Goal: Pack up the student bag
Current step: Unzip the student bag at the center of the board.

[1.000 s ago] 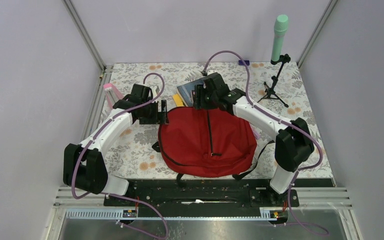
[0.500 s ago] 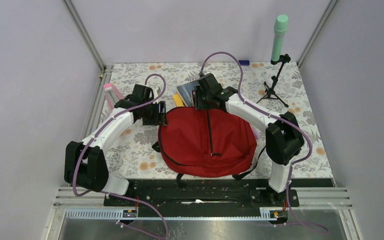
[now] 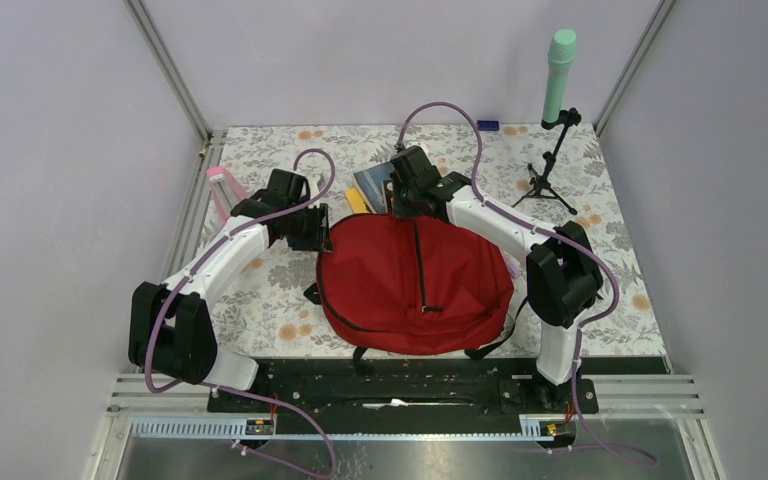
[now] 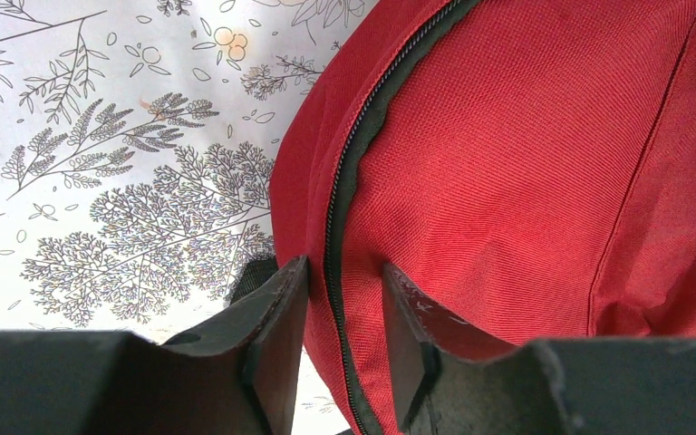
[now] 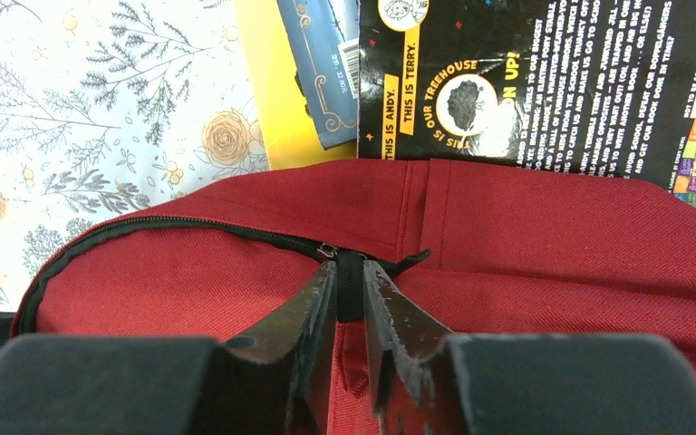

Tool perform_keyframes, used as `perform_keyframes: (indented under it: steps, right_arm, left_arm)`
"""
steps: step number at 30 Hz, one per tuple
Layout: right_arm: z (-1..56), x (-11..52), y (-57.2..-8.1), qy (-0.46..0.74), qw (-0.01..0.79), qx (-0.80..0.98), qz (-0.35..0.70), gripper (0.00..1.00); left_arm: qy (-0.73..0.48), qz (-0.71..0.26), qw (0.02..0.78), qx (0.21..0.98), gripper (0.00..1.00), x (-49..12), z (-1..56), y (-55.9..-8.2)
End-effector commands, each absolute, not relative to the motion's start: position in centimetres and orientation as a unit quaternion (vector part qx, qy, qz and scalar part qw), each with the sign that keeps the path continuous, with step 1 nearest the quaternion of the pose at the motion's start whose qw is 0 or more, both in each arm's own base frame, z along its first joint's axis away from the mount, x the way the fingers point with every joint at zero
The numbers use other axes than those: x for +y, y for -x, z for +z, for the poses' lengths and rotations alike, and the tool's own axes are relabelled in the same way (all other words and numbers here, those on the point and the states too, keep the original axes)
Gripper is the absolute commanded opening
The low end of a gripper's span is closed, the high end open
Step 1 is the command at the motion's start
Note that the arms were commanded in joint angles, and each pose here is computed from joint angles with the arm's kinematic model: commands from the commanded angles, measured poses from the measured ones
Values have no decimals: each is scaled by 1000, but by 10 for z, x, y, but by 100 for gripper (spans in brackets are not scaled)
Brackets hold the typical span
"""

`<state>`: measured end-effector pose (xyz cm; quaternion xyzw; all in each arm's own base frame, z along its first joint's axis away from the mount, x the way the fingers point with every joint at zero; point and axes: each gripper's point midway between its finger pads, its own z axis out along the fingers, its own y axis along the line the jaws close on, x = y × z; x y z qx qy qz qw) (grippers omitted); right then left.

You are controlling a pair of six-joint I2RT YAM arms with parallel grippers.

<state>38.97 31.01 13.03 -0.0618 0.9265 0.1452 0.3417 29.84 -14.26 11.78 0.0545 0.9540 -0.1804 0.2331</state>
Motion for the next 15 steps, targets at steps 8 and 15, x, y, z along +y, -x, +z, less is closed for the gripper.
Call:
perform_keyframes:
  steps: [8, 15]
  right_arm:
    - [153, 320, -399, 63, 369, 915, 149, 0]
    - [171, 335, -400, 55, 394, 897, 193, 0]
  left_arm:
    - [-71, -198, 244, 947, 3, -152, 127, -302]
    - [-79, -203, 247, 944, 0, -156, 130, -300]
